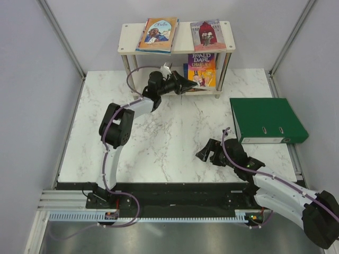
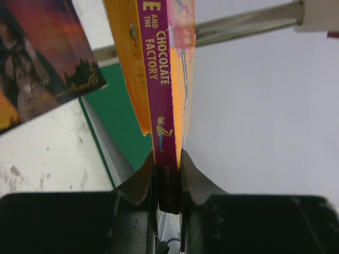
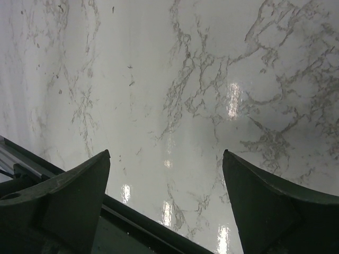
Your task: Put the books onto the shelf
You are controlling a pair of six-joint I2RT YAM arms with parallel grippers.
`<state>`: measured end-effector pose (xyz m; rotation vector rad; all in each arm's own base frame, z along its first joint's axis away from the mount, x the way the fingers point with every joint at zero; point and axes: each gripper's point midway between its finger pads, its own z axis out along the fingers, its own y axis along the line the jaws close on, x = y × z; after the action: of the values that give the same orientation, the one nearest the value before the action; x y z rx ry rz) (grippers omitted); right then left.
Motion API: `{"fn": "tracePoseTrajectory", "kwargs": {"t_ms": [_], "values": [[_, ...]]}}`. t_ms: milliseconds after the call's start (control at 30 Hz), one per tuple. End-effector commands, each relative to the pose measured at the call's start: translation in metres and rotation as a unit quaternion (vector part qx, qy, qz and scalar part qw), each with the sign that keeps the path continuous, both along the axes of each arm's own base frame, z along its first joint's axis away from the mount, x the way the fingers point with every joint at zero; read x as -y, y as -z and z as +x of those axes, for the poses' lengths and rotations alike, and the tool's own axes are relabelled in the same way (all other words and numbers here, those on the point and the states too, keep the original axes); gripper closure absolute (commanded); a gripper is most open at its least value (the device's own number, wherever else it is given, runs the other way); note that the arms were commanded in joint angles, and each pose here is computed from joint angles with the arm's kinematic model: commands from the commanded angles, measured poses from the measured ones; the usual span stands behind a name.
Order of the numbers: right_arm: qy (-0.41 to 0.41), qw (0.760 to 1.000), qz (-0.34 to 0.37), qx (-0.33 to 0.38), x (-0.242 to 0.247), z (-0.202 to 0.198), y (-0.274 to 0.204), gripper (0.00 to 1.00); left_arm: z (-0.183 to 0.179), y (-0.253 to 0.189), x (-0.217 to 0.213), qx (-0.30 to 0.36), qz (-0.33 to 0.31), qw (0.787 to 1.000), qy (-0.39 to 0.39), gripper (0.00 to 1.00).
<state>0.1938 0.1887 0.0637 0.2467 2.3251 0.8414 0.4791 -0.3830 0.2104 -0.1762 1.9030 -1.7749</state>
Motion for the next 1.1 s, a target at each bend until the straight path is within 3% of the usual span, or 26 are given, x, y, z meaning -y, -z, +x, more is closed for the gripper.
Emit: {"fn": "tracePoseTrajectory", "kwargs": {"t_ms": [0, 200, 667, 1033, 1067], "values": [[-0.01, 1.0, 0.019, 0.009, -0.009, 0.004, -0.006, 0.07, 0.024, -0.054, 0.016, 0.055, -0.066, 0.996, 0.016, 0.98], [-0.014, 1.0, 0.014, 0.001, -0.01, 0.003, -0.002, 0.07, 0.055, -0.04, 0.026, 0.03, -0.048, 0.998, -0.002, 0.98], [-0.015, 1.0, 0.012, -0.004, -0.011, 0.002, 0.001, 0.06, 0.065, 0.022, 0.023, -0.037, -0.006, 0.999, -0.024, 0.94], [-0.014, 1.0, 0.009, -0.009, -0.011, 0.003, 0.003, 0.06, 0.071, 0.036, 0.007, -0.058, 0.028, 0.997, -0.041, 0.66], [-0.014, 1.0, 0.009, -0.009, -0.011, 0.003, 0.003, 0.05, 0.071, 0.039, 0.005, -0.063, 0.031, 0.997, -0.041, 0.6]]}}
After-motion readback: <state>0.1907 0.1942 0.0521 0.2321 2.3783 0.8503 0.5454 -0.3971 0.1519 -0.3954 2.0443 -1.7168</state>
